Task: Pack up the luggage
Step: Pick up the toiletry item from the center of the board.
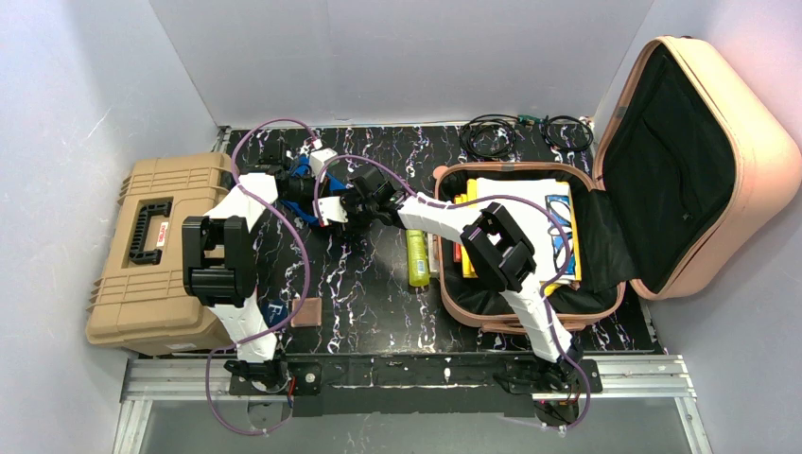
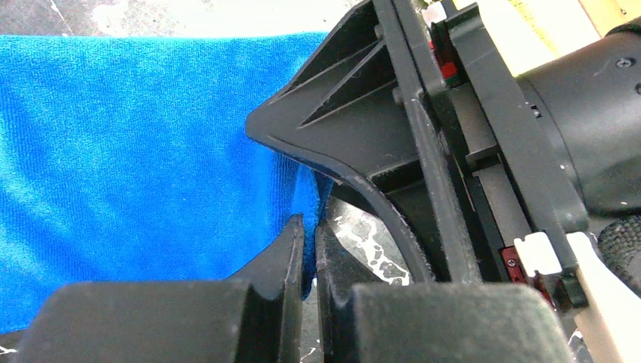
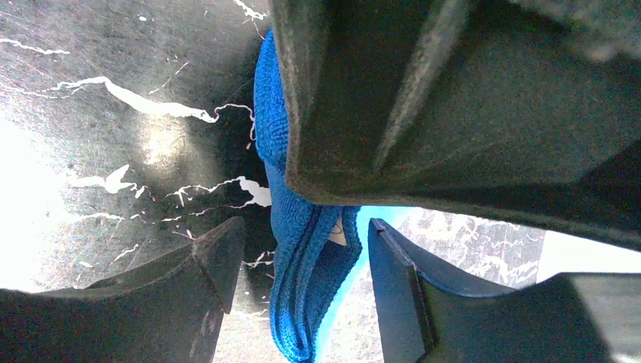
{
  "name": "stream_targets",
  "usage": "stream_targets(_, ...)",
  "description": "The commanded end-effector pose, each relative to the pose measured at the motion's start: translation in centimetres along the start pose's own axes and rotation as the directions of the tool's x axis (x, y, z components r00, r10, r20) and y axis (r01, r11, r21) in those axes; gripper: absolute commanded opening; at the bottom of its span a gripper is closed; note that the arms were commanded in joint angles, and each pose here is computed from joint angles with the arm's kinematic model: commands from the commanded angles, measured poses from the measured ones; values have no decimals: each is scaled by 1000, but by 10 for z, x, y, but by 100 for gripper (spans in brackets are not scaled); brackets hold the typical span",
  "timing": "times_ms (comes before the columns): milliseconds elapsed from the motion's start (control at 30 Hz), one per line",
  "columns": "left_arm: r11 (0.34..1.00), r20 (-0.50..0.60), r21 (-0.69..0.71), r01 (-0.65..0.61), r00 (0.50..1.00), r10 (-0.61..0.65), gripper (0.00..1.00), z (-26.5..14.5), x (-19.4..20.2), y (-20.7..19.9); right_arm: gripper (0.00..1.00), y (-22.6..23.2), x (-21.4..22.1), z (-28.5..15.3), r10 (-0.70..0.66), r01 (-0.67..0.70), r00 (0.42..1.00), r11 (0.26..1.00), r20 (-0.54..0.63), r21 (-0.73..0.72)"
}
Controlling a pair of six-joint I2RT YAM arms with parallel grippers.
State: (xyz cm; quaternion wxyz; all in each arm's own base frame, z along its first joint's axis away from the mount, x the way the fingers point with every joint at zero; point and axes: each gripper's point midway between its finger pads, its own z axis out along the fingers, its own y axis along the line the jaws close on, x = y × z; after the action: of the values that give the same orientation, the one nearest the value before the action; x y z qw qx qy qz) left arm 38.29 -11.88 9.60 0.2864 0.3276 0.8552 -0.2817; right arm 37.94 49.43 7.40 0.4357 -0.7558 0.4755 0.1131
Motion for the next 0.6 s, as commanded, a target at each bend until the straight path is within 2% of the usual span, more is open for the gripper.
stream_targets(0, 994, 32, 108, -10, 999, 7, 0, -8, -12, -29, 69, -18, -15, 6, 2, -4, 999, 999, 44, 50)
stream_targets(567, 991, 47, 131, 17, 999, -23, 0, -13, -9, -27, 70, -27, -2, 14, 100, -104, 992, 993, 71, 54)
